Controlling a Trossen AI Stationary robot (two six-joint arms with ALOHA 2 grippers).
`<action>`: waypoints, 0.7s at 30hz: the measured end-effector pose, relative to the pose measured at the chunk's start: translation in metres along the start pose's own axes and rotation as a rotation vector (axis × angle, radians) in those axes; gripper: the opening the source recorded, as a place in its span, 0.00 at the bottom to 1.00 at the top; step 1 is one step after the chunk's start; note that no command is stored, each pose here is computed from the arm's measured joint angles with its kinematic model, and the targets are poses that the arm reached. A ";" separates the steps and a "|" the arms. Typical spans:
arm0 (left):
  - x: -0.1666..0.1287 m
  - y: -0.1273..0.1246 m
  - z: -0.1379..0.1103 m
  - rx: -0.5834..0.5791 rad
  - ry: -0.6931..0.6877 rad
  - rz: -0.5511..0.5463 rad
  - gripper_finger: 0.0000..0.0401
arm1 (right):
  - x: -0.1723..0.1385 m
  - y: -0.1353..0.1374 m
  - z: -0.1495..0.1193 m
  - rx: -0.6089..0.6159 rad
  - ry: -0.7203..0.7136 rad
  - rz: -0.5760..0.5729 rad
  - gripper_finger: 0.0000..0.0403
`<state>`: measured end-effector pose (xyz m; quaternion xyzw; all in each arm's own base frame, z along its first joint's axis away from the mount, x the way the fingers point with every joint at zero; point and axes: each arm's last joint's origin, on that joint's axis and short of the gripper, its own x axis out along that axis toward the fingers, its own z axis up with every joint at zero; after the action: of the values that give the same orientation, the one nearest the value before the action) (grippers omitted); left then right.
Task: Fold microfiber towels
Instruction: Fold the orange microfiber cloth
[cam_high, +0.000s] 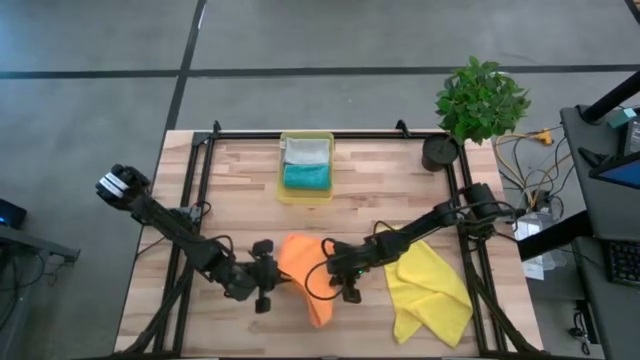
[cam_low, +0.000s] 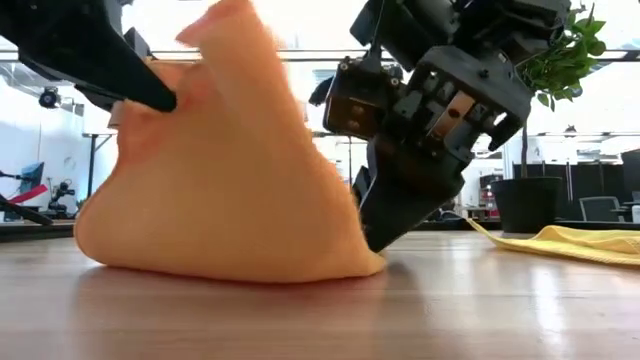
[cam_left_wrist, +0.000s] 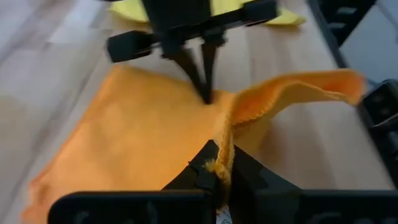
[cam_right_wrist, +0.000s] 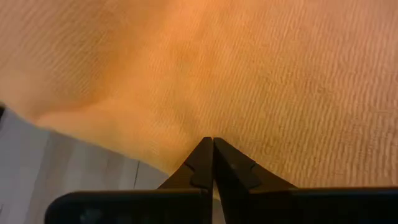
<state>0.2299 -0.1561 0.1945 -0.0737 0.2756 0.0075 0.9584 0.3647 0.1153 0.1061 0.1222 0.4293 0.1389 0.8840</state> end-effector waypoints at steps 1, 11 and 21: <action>0.000 0.001 -0.001 0.004 0.004 0.009 0.00 | 0.000 0.000 0.000 0.006 -0.001 0.002 0.02; 0.007 0.019 -0.019 -0.117 0.019 0.124 0.00 | -0.041 0.003 0.026 -0.006 -0.115 -0.048 0.02; 0.014 0.036 -0.018 -0.160 -0.065 0.169 0.00 | -0.063 0.000 0.030 -0.015 -0.103 -0.094 0.02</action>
<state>0.2307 -0.1232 0.1672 -0.1262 0.2484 0.1126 0.9538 0.3512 0.0909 0.1697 0.1024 0.3875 0.0939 0.9113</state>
